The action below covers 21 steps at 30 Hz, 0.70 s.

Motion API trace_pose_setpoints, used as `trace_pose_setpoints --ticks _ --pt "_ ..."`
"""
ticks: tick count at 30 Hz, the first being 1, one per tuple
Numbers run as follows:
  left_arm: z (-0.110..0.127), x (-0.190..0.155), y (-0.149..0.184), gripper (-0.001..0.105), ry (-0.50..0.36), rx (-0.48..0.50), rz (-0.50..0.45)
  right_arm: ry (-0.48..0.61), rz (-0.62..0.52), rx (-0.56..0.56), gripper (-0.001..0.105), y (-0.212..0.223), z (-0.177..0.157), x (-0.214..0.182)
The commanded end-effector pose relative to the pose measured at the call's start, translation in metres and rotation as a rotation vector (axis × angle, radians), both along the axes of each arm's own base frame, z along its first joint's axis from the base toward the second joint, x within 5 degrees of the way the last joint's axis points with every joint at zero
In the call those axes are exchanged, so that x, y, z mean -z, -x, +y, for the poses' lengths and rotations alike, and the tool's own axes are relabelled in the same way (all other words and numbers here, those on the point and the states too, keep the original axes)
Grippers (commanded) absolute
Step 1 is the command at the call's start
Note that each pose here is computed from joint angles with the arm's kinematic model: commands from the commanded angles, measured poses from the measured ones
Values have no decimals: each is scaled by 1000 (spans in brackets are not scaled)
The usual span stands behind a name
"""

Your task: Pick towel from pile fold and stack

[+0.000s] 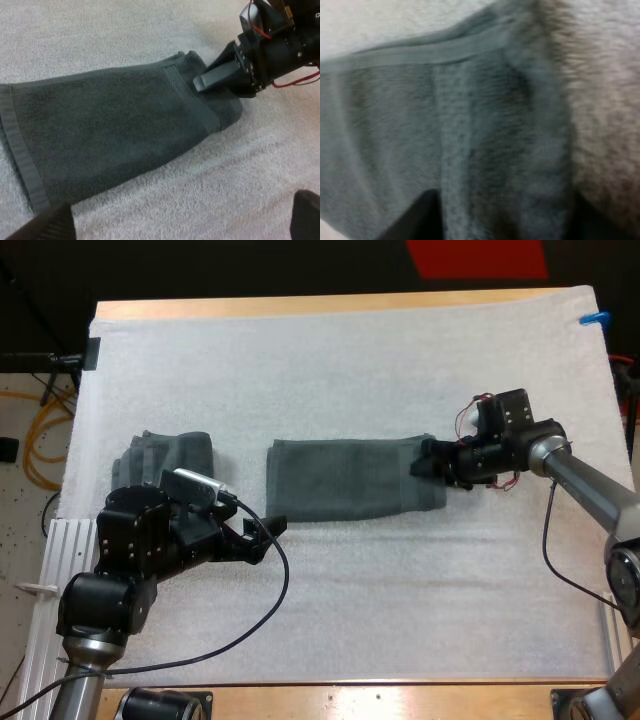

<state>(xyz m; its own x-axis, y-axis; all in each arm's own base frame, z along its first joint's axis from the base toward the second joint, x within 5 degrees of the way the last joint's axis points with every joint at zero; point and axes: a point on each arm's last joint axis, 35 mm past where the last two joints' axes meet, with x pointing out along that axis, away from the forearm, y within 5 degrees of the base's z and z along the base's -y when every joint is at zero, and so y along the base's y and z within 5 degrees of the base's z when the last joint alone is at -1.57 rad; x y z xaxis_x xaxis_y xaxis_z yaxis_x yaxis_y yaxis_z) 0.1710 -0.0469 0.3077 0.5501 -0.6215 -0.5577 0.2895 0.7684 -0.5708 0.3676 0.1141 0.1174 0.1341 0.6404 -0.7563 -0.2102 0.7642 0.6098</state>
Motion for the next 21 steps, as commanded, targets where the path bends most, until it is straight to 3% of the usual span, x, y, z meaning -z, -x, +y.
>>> trace_pose_setpoints --ticks 1,2,6,9,12,17,20,21 --pt "0 -3 1 83 4 6 -13 16 50 -7 19 6 2 12" --pt "0 -3 1 83 4 6 -13 16 45 -11 1 6 2 11" --pt "0 -3 1 83 4 6 -13 53 -5 -12 1 5 1 1" --pt "0 -3 1 83 4 6 -13 157 -65 -3 1 7 -3 -14" --pt "0 -3 1 83 4 6 -13 347 -127 4 1 15 -12 -38" --pt "0 -3 1 83 4 6 -13 803 -242 -96 1 34 -37 -79" --pt "0 -3 1 83 4 6 -13 1021 -281 -139 1 41 -49 -98" --pt "0 -3 1 83 4 6 -13 1042 -287 -144 1 42 -51 -101"
